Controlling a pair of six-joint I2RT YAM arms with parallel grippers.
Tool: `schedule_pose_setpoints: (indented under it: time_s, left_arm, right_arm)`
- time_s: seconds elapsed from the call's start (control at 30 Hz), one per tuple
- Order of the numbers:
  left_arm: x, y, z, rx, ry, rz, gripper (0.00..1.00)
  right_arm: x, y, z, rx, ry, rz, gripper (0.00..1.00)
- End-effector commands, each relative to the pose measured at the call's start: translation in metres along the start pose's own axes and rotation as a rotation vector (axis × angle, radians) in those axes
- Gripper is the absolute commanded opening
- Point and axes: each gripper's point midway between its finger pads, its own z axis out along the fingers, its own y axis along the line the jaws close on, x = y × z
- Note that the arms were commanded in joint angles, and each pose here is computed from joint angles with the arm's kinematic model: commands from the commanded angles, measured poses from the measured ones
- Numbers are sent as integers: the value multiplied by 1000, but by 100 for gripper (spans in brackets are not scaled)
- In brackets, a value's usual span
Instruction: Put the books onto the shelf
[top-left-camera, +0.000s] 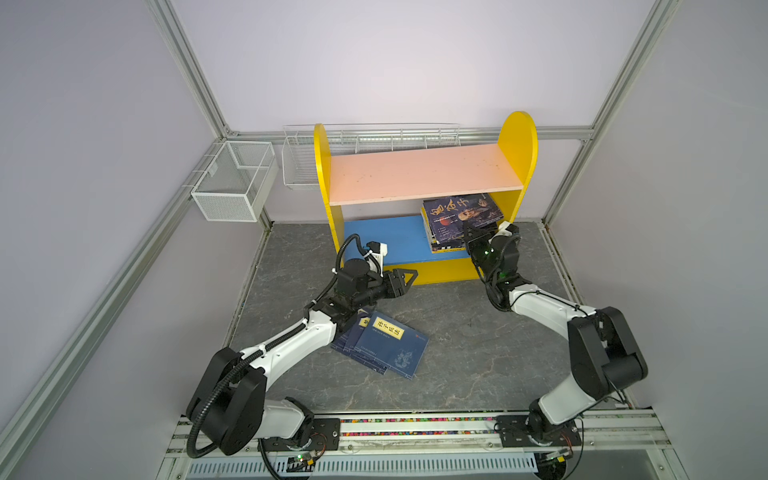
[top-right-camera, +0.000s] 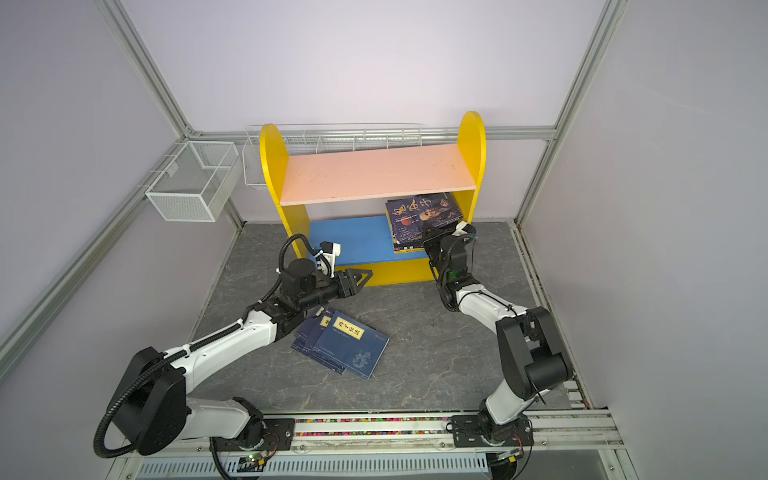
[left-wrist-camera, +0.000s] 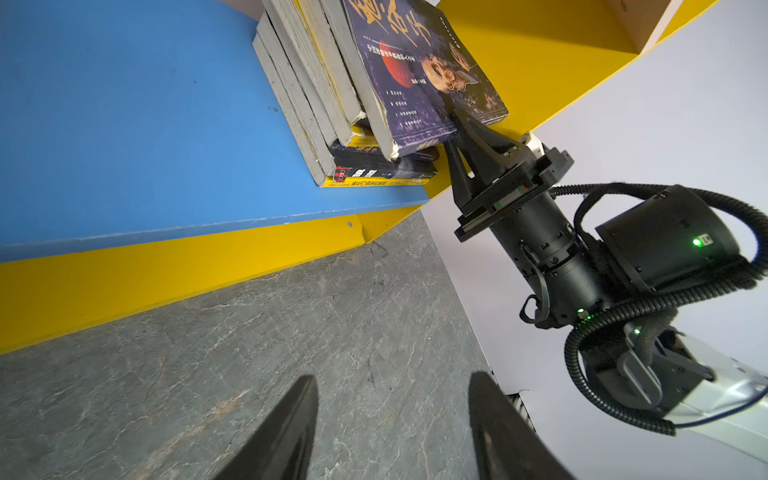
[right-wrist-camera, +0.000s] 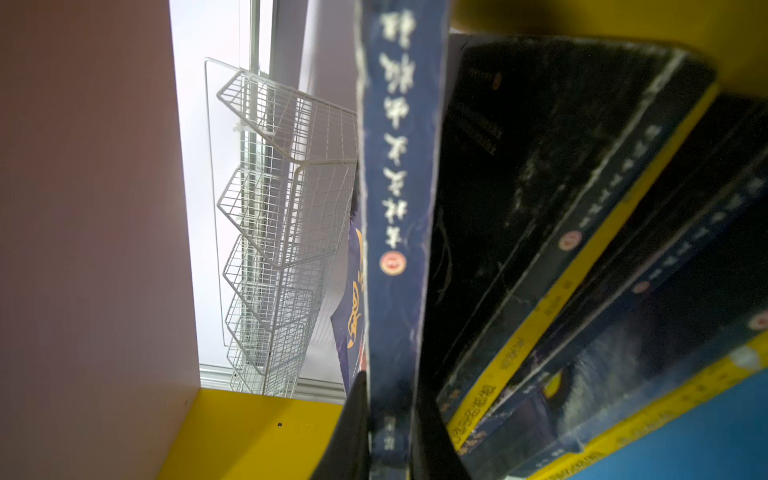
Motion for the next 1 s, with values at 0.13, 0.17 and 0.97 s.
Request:
schedule_pose_setpoints:
  time_s: [0.13,0.17,0.97]
  left_arm:
    - [3,2,1,6,2,-5,58]
    - [4,2,1,7,4,-6,58]
    - [3,0,5,34,2,-40,59]
  right_arm:
    - [-18,32,9,-95,-77,62,13]
    - [-18,32,10,-96,-80,67,14]
    - [0,-4,-30,327,69,-225,70]
